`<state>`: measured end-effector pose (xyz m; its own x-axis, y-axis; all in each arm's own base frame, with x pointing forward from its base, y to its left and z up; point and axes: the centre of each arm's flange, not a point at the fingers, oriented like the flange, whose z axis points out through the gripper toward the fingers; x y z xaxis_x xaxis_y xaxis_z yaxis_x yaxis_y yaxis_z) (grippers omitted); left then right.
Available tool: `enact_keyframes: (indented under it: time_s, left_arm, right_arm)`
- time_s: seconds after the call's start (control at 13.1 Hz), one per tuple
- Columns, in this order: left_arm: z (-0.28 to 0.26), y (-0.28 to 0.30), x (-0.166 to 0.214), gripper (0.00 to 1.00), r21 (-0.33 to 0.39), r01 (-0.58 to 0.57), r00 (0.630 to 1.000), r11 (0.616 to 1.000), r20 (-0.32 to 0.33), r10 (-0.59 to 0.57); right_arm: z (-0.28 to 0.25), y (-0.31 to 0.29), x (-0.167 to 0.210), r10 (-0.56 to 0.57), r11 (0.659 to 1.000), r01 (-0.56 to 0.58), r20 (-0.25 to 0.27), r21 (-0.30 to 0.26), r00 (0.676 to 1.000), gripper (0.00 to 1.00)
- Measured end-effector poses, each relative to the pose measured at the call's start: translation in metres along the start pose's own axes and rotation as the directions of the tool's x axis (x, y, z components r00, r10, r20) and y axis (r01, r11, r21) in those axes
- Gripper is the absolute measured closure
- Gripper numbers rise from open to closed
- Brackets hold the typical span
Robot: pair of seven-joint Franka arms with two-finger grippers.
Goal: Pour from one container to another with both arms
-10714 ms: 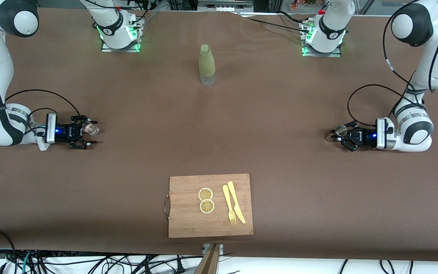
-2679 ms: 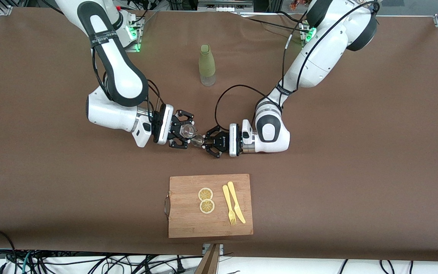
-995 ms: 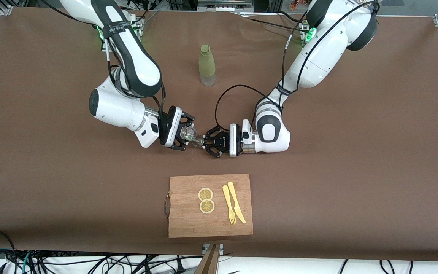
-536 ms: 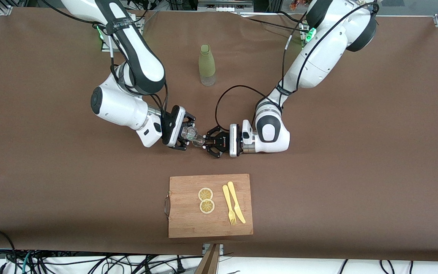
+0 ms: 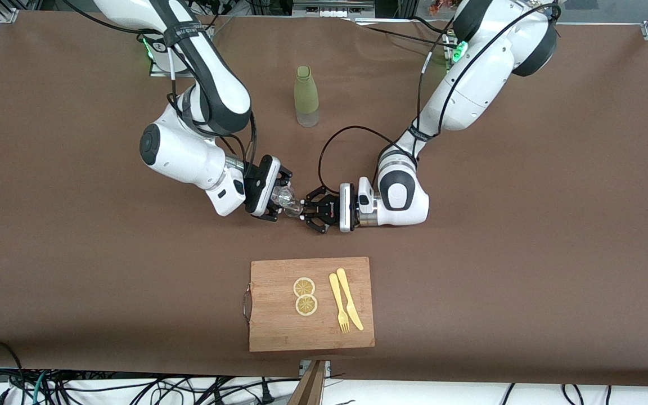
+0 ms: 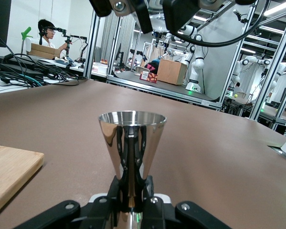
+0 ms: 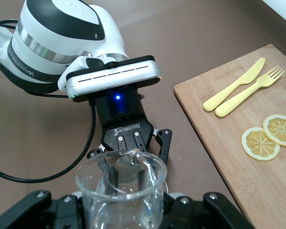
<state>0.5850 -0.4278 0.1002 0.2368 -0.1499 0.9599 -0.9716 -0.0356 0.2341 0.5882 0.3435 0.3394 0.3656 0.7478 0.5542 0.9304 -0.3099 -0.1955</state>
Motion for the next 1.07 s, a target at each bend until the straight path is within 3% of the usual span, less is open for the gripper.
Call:
enact_keyframes:
  time_s: [1.07]
  left_arm:
    - [-0.0077, -0.0078, 0.0016, 0.79, 0.014, -0.012, 1.0, 1.0, 0.007, 0.011]
  right_arm:
    - [0.0001, -0.0009, 0.0017, 0.001, 1.0, -0.001, 0.009, -0.007, 1.0, 0.78]
